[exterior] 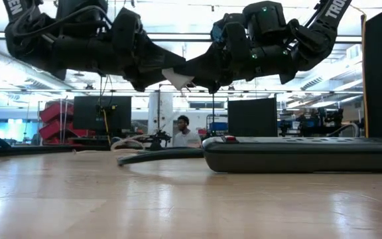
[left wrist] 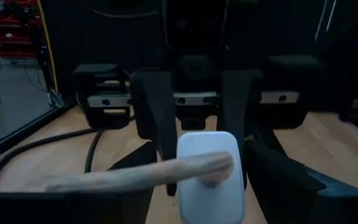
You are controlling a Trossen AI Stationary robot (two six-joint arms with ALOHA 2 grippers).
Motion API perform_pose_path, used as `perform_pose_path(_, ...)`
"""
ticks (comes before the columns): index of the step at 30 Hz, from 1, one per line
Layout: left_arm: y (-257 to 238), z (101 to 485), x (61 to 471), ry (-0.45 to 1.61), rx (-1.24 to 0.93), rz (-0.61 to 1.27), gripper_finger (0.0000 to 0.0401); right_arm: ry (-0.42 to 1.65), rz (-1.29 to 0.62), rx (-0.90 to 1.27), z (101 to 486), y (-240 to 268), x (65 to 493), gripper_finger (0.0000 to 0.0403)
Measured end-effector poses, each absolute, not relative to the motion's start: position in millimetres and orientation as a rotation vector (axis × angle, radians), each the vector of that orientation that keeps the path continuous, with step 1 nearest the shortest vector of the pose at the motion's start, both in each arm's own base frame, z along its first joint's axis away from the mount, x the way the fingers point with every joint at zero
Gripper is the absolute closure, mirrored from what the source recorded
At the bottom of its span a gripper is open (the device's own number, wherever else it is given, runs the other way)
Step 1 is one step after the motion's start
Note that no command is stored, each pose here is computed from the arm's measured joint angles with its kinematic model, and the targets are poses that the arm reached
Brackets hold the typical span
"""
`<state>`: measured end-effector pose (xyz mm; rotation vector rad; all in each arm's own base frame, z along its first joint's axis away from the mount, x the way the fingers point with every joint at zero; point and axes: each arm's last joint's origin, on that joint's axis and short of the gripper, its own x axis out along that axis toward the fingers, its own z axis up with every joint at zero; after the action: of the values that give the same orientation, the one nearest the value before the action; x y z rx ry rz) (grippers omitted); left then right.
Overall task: Insert USB
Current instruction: Insert the white charger adapter into the black outlet extension
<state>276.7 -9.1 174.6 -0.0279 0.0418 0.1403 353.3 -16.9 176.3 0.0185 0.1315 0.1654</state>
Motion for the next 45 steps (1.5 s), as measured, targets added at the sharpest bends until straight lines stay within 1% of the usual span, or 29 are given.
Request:
perform_pose_path(6,-9.2,173.1,278.1,0.073,-0.020,0.141,0.0240,0.152,0.167,0.022,174.1,-16.4,352.9,0.0318)
perform_pose_path(8,-9.2,172.4,278.0,0.080,-0.020,0.141,0.0251,0.162,0.167,0.023,173.2,-16.4,352.7,0.0318)
perform_pose_path(11,-9.1,171.9,276.5,0.076,-0.024,0.140,0.0248,0.170,0.165,0.024,172.5,-16.8,352.6,0.0318)
perform_pose_path(15,-8.9,172.8,274.1,0.056,-0.029,0.140,0.0214,0.172,0.162,0.024,173.2,-17.0,353.4,0.0318)
perform_pose_path(17,-8.8,172.3,273.7,0.057,-0.029,0.141,0.0204,0.178,0.160,0.025,172.8,-17.1,353.2,0.0318)
perform_pose_path(20,-8.7,172.0,273.3,0.059,-0.030,0.143,0.0204,0.187,0.160,0.026,171.5,-17.2,352.7,0.0318)
perform_pose_path(30,-8.6,174.9,273.1,0.027,-0.037,0.142,0.0249,0.194,0.165,0.025,170.9,-16.9,352.2,0.0318)
perform_pose_path(37,-9.0,173.7,273.3,0.042,-0.054,0.133,0.0301,0.194,0.164,0.024,170.5,-16.7,352.2,0.0318)
perform_pose_path(40,-9.0,173.0,273.4,0.053,-0.063,0.131,0.0297,0.190,0.164,0.019,170.3,-16.6,352.2,0.0318)
perform_pose_path(45,-9.1,171.9,273.2,0.066,-0.075,0.129,0.0246,0.175,0.167,0.013,171.7,-16.4,352.5,0.0318)
